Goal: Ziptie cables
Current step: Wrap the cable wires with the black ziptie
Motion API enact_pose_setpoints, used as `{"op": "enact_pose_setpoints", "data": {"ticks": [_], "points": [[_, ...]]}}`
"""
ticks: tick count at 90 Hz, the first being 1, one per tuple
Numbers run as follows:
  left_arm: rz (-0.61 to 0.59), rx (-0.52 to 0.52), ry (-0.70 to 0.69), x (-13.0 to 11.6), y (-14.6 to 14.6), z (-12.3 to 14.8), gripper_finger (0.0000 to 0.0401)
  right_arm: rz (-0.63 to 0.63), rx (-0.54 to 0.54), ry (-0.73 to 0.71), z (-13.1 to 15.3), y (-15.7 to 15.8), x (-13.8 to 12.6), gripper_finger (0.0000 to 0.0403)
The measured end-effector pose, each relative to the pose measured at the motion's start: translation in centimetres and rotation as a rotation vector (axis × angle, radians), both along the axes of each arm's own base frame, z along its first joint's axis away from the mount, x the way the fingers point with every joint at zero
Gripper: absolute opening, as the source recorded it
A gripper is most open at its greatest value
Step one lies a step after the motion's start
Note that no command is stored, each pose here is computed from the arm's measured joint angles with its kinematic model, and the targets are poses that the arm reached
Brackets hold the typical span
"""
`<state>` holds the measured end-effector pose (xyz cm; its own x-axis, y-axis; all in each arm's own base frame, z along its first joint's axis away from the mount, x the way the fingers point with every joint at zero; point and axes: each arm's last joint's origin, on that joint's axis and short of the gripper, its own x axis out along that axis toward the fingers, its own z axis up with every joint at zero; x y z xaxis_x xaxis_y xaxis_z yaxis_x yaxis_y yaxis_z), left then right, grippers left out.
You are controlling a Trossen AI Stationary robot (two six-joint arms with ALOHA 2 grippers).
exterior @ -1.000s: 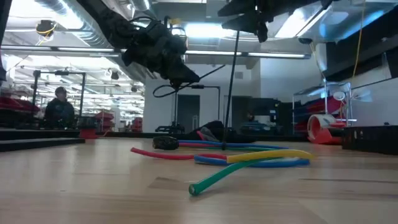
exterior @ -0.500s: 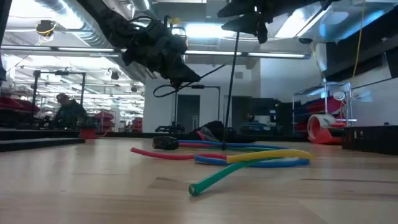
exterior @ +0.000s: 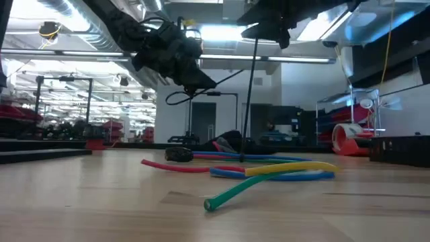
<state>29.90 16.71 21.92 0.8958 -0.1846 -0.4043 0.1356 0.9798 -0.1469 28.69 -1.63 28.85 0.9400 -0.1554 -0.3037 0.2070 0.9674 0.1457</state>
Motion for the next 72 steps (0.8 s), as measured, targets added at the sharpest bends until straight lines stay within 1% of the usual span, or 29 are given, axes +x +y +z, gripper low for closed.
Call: {"op": "enact_pose_setpoints", "data": {"ticks": [24,38,49,57,65,72], "points": [[0.005,-0.011,0.001,0.0,0.0,0.0,0.0,-0.005,-0.011,0.016,-0.1,0.0,0.0,0.0179],[0.001,-0.001,-0.004,0.0,0.0,0.0,0.0,-0.012,0.062,0.03,-0.4,0.0,-0.1,0.0179],[0.012,-0.013,-0.017,0.1,0.0,0.3,0.0,0.02,0.079,0.048,0.1,0.1,0.0,0.0181],[0.029,0.001,-0.034,-0.2,-0.1,1.2,0.0,0.047,0.062,0.064,0.9,0.3,0.9,0.0194],[0.044,0.029,-0.064,-0.8,-0.4,2.7,0.0,0.088,0.055,0.134,0.8,1.0,2.1,0.0217],[0.05,0.027,-0.056,-1.6,-0.9,3.7,0.0,0.107,0.048,0.22,0.3,1.3,3.1,0.024]]}}
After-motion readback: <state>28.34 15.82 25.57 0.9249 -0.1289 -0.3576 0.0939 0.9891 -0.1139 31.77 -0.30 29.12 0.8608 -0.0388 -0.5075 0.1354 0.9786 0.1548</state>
